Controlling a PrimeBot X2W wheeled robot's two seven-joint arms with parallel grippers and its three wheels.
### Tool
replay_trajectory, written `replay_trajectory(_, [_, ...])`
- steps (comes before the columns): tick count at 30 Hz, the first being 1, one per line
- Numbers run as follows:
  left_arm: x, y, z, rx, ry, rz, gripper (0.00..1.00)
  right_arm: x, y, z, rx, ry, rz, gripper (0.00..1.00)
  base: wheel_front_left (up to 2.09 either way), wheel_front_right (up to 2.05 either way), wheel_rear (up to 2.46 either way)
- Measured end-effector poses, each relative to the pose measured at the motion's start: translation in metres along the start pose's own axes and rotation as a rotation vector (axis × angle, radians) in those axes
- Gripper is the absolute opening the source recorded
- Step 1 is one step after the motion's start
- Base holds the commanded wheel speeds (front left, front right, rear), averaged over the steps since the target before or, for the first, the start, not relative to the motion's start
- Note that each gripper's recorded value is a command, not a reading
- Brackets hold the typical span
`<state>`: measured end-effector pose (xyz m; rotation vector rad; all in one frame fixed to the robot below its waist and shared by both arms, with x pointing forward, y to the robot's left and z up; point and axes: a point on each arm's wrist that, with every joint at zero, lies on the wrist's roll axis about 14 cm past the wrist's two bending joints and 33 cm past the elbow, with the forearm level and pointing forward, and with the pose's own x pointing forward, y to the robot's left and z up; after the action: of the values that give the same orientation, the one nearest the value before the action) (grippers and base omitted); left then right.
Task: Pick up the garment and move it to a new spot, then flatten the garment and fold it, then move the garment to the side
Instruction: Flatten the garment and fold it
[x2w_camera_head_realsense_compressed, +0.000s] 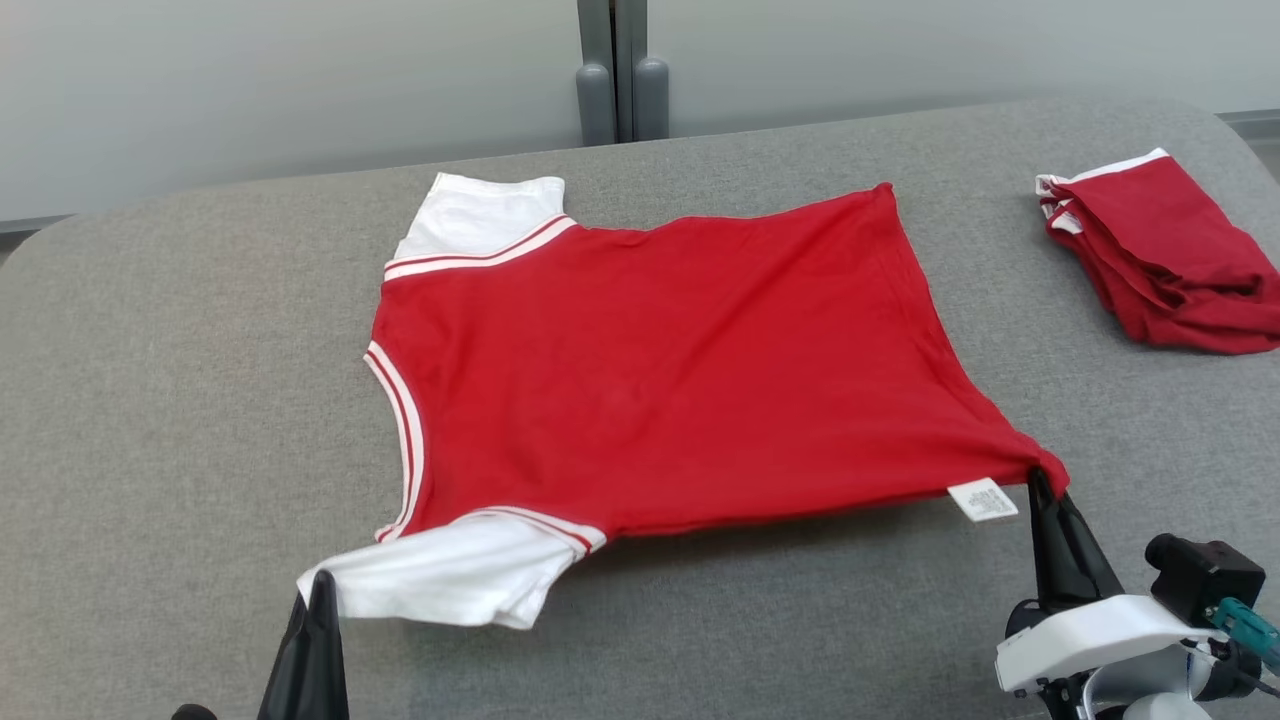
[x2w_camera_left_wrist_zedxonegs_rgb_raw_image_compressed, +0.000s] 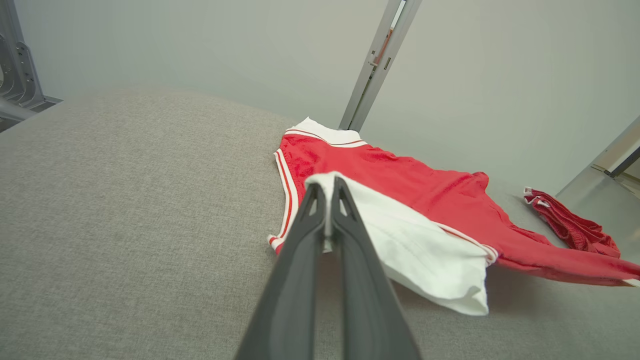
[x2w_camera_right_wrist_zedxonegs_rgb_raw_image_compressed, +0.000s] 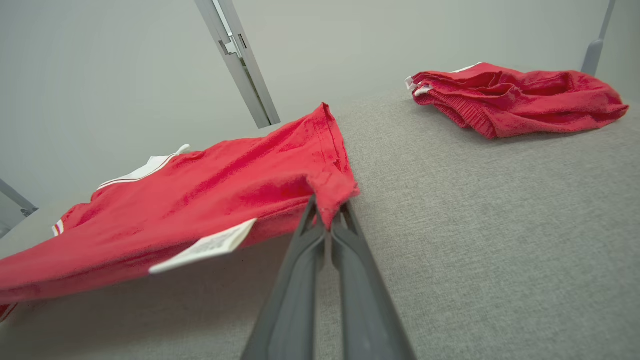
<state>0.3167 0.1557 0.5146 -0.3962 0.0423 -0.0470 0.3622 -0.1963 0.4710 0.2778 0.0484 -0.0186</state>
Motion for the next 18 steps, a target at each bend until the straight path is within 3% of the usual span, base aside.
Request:
replay_trajectory(9, [0.009, 0.008, -0.049, -0.047, 0.116, 0.016, 0.0, 0.006, -0.006, -0.041, 0.048, 0.121, -0.03, 0.0, 0.0, 0.0, 0.0])
replay_trajectory(18, [0.051, 0.004, -0.057, -0.023, 0.103, -0.029, 0.0, 0.021, -0.009, -0.061, 0.092, 0.169, -0.056, 0.0, 0.0, 0.0, 0.0])
